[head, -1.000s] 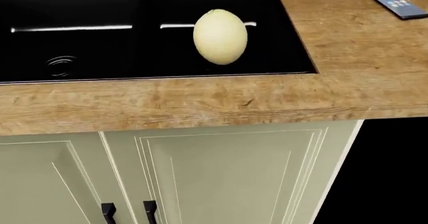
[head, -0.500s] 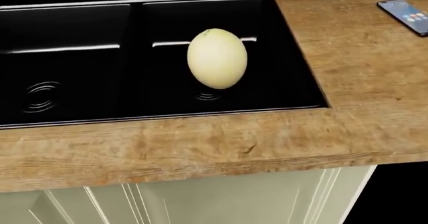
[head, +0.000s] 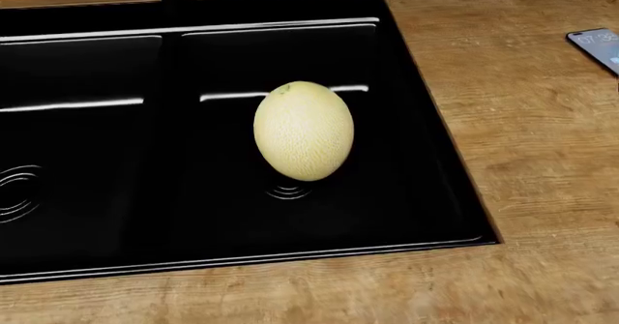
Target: Turn the sink spout to the right.
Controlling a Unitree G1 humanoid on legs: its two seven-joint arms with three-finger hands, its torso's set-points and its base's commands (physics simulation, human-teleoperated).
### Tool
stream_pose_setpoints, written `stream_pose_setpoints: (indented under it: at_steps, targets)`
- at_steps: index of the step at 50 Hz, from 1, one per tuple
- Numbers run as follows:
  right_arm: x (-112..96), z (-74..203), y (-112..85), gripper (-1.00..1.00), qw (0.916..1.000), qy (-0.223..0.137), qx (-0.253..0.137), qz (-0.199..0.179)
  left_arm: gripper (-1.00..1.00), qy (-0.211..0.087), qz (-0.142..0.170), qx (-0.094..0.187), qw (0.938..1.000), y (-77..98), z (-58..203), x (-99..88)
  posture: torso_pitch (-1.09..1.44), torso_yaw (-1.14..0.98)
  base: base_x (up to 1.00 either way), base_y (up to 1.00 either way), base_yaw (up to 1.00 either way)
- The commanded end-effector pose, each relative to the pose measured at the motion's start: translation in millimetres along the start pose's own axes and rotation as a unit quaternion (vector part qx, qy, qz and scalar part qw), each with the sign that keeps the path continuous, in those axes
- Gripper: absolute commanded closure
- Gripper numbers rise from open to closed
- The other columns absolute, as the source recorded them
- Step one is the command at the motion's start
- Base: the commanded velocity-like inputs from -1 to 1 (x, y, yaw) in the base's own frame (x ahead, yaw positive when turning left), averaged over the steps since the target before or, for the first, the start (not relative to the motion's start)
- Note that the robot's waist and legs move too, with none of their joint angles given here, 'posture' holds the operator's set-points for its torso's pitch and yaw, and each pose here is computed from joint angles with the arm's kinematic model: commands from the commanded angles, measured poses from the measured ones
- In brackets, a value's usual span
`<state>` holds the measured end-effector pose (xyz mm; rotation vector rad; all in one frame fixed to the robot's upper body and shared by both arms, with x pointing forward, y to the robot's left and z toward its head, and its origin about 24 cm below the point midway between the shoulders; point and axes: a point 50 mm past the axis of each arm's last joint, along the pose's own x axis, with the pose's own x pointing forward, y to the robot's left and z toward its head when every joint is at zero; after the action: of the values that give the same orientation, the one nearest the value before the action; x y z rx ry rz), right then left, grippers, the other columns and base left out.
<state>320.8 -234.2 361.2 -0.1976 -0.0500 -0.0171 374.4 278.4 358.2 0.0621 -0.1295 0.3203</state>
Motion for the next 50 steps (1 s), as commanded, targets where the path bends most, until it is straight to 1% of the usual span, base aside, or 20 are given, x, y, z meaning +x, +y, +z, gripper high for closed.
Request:
stream_pose_setpoints:
  at_steps: [1,12,13,15,27,32,39,50]
  targets:
    - [-6.0,16.3,-3.1,-1.00,0.9993,-0.036,-0.007,-0.005,-1.00,-0.043,0.003,-0.005,0.9990,2.7,22.7,-4.4,0.00,0.00,0.24,0.00,0.00]
    - [-5.8,19.0,-2.3,-1.00,0.9992,-0.040,-0.009,-0.002,-1.00,-0.051,0.009,-0.006,0.9986,7.6,26.9,-4.7,0.00,0.00,0.24,0.00,0.00]
    - [-6.2,19.4,-1.9,-1.00,0.9991,-0.042,-0.008,0.000,-1.00,-0.049,0.014,0.001,0.9987,8.1,25.9,-4.4,0.00,0.00,0.00,0.00,0.00]
    - [-6.6,18.6,-0.9,-1.00,0.9991,-0.041,-0.007,0.003,-1.00,-0.047,0.009,-0.004,0.9988,7.8,24.4,-4.1,0.00,0.00,0.00,0.00,0.00]
    - [-8.2,22.0,-2.4,-1.00,0.9989,-0.046,-0.006,0.003,-1.00,-0.041,0.012,-0.015,0.9990,12.7,25.7,-5.1,0.00,0.00,0.00,0.00,0.00]
    - [-8.7,23.4,-2.0,-1.00,0.9988,-0.048,-0.007,0.003,-1.00,-0.038,0.011,-0.015,0.9991,12.1,23.1,-4.1,0.00,0.00,0.00,0.00,0.00]
    - [-10.2,21.5,-3.3,-1.00,0.9988,-0.048,-0.005,0.002,-1.00,-0.043,0.008,-0.013,0.9990,10.5,26.1,-6.1,-0.01,0.00,0.00,0.00,0.00]
    - [-8.4,20.1,-1.5,-1.00,0.9989,-0.046,-0.008,0.003,-1.00,-0.040,0.007,-0.012,0.9991,11.3,23.6,-5.4,-0.07,0.00,0.00,0.00,0.00]
